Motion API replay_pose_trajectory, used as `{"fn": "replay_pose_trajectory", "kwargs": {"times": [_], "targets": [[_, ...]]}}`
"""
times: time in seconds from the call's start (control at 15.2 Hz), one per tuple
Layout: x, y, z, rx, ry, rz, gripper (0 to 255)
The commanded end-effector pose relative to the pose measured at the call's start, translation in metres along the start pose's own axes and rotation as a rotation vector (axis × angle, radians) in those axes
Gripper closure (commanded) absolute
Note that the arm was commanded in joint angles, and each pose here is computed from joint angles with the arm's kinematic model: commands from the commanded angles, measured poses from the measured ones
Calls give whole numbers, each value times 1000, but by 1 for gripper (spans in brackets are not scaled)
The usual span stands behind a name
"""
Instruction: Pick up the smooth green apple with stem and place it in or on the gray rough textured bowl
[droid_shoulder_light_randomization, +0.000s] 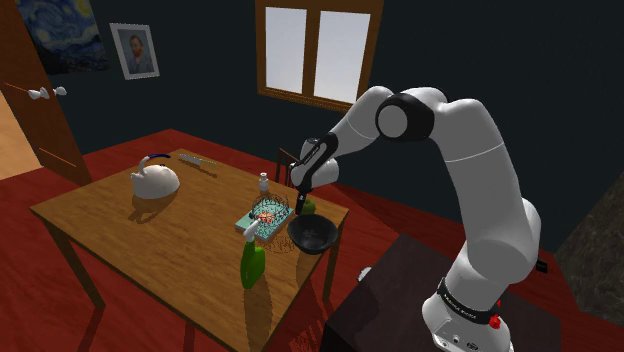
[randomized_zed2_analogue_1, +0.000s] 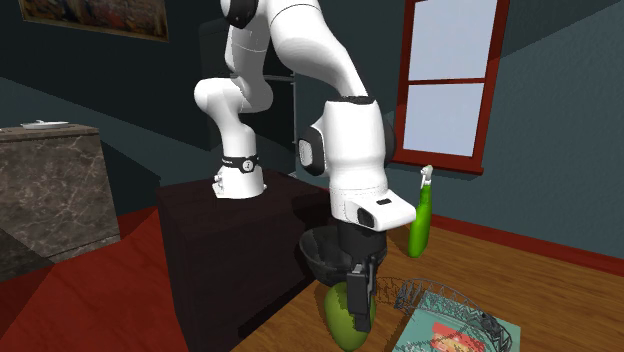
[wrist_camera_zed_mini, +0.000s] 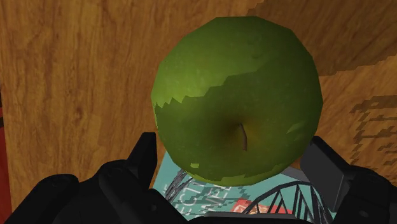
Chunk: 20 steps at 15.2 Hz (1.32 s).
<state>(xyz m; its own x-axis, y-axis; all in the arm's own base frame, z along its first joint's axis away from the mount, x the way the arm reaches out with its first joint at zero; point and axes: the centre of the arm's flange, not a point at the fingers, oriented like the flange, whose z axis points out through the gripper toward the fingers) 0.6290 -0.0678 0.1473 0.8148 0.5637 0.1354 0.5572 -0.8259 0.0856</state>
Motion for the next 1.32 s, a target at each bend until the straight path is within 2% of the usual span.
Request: {"fn": "replay_pose_trajectory", "kwargs": {"times": [0.0, 0.07, 0.66, 1.25], "targets": [[0, 0, 0, 0, 0, 0, 0], [0, 0, 0, 0, 0, 0, 255], [0, 0, 0, 0, 0, 0, 255], [6, 4, -47, 0, 0, 0, 255]]}}
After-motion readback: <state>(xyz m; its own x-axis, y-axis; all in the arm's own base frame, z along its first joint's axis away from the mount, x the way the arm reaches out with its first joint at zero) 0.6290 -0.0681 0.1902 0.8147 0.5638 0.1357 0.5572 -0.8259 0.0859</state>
